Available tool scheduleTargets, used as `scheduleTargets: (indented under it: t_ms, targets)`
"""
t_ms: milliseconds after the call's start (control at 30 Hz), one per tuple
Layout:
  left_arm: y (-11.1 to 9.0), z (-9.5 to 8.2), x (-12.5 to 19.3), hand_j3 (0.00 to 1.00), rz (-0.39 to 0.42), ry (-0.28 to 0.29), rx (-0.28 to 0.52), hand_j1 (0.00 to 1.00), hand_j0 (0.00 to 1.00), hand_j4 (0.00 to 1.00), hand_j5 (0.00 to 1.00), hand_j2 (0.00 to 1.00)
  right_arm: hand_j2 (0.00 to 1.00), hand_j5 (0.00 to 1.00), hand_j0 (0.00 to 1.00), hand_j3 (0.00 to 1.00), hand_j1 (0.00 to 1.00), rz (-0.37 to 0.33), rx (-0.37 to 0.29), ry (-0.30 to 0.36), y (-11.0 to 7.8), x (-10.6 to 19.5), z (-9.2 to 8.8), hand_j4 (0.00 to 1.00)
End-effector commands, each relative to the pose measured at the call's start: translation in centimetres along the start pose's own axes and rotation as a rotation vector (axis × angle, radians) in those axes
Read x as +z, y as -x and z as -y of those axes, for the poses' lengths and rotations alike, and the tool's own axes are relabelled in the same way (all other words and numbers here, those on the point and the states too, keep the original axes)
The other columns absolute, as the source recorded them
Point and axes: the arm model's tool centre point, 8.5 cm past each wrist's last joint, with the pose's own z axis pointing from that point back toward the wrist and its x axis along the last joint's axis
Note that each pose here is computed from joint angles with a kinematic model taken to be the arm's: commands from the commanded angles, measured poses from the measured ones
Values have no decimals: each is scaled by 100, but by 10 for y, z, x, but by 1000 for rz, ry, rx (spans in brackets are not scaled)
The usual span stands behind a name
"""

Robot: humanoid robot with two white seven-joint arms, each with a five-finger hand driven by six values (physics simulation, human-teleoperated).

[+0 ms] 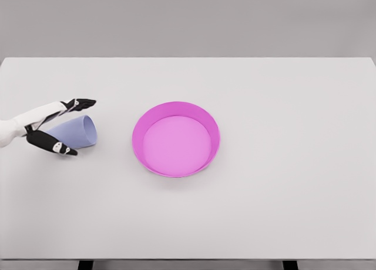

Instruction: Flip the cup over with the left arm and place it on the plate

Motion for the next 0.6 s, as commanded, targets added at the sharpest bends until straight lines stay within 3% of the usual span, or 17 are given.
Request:
scheduleTargets:
  t_ms: [0,100,300,500,567]
  targets:
    - [13,-2,3,100,-48,-13,24,100,100,100,100,100,100,100,100,100,100,-1,0,0,1,0,0,100]
    - [24,3,-5,100,-78,-16,45,100,100,100,100,100,100,100,100,100,100,0,0,0,0,0,0,100]
    - [21,12,-22,100,-60,-10,38,100,100,100,100,100,100,100,100,100,100,0,0,0,0,0,0,100]
    - [35,6,-22,100,-103,-26,39,100,100,100,100,100,100,100,100,100,100,0,0,0,0,0,0,100]
    - [37,12,-25,100,-111,-6,36,100,100,100,100,100,100,100,100,100,100,-3,0,0,1,0,0,100]
